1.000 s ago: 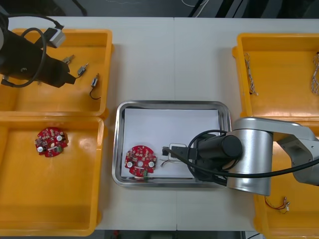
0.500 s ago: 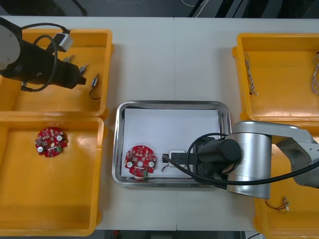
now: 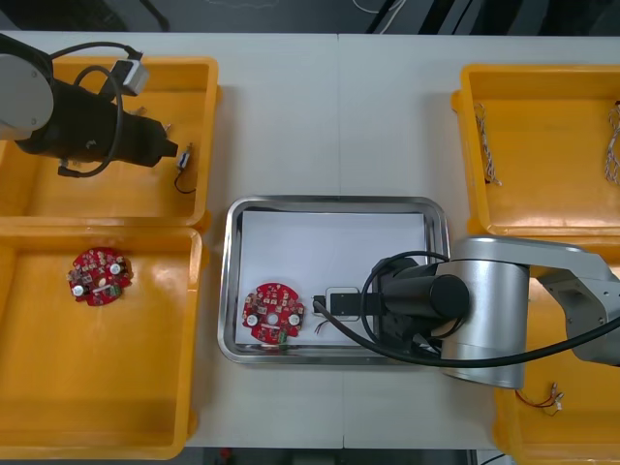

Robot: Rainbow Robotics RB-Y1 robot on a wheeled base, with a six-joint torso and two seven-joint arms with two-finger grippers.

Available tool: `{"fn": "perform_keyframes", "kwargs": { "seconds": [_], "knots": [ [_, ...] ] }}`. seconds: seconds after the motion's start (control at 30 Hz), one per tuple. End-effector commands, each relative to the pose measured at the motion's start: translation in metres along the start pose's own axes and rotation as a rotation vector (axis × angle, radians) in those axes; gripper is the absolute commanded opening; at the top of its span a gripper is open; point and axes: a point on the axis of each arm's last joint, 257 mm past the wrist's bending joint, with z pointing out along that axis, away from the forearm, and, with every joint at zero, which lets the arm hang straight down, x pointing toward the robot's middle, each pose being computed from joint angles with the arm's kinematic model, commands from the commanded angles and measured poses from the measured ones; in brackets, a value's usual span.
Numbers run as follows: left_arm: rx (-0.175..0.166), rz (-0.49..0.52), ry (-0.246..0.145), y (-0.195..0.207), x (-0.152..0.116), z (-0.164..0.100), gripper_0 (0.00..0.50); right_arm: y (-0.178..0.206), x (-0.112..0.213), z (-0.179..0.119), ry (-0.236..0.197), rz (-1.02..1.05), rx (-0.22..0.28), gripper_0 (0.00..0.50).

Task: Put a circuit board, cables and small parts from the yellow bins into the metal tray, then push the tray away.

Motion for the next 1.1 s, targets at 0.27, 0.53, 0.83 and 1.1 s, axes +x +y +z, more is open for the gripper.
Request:
{"fn": "perform_keyframes", "kwargs": {
  "seconds": [0.27,0.53,0.83,1.1],
  "knots": [
    [0.024,0.005,-0.027,-0.004,0.001,0.018,0.500,-0.035,-0.025,-0.037,-0.051,-0.021,0.070,0.500],
    [0.012,0.007,-0.032,-0.007,0.008,0.039,0.500,-0.065,-0.024,-0.076,-0.021,0.121,0.033,0.500],
    [0.009,0.017,-0.028,-0.010,0.013,0.048,0.500,-0.105,0.009,-0.132,0.081,0.335,0.010,0.500],
    [0.005,0.026,-0.031,-0.013,0.014,0.053,0.500,-0.150,0.021,-0.170,0.033,0.495,0.092,0.500]
  ]
}}
